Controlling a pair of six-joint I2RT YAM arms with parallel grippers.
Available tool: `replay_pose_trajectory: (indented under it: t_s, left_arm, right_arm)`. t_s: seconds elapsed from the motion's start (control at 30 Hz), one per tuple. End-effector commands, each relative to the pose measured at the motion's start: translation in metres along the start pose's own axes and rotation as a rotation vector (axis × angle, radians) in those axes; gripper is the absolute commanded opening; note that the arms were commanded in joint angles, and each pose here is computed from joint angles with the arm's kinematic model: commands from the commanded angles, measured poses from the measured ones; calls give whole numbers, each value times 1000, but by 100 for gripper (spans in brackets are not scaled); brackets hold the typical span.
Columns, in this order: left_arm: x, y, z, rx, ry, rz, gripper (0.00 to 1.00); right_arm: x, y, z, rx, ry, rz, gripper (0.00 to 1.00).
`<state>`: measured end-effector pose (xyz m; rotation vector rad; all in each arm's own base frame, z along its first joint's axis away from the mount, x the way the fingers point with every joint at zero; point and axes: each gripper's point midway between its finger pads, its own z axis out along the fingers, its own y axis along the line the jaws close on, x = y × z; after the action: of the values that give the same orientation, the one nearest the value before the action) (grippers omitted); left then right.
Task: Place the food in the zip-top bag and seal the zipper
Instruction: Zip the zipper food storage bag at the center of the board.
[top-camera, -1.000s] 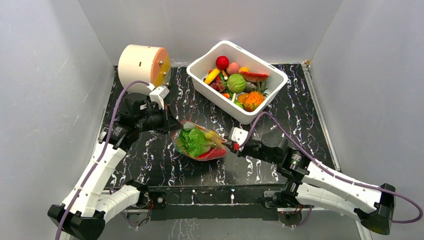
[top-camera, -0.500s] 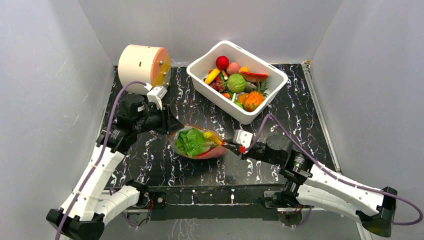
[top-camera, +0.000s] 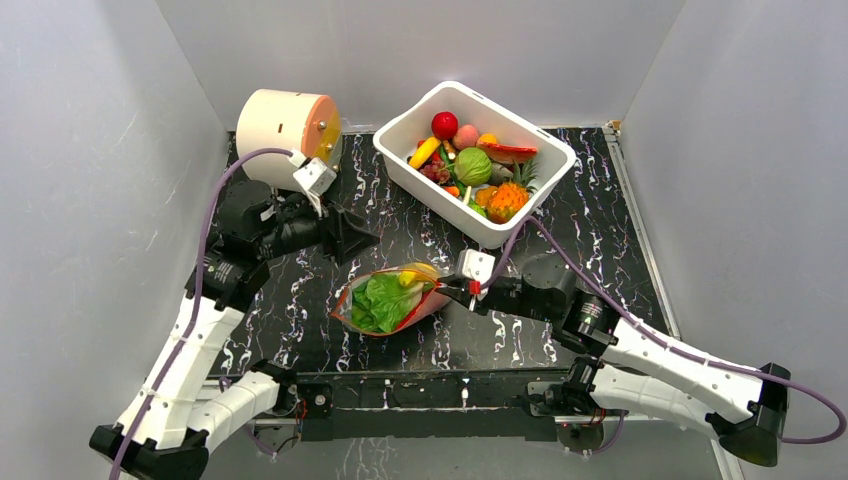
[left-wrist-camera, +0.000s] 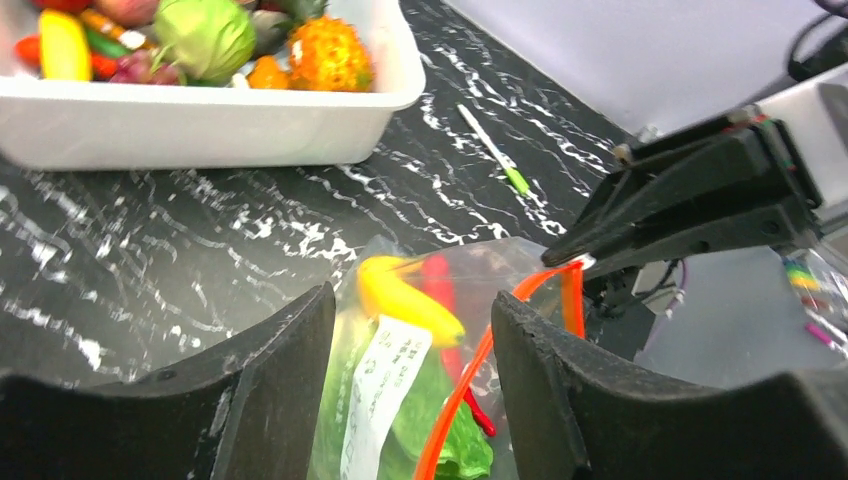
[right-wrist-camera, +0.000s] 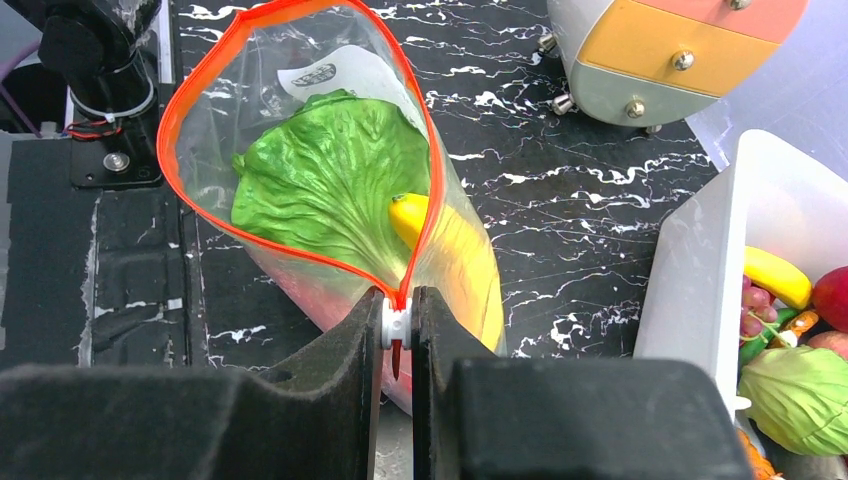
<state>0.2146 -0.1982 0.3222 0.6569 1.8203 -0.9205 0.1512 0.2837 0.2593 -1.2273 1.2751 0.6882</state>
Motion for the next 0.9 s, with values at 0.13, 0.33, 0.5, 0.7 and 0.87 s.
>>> replay_pose_trajectory:
  t_s: [0.13,0.33,0.5,0.7,0.87]
  left_arm:
    - [-16,-45,5,318,-83,157,56]
    - [11,-59,13,408,-17,234,63]
    - [40,-68,30,447,77,309,71]
    - [57,-76,52,469,133,357,71]
    - [73,-85,65,493,180,384,68]
  right_arm:
    - [-51,-17,5,45,-132,57,0]
    - [-52,-21,12,58,-112,103,0]
    - [-59,-21,10,57,-140,105,0]
    - [-62,-23,11,65,-142,118,0]
    - [-61,-27,13,82,-120,147,0]
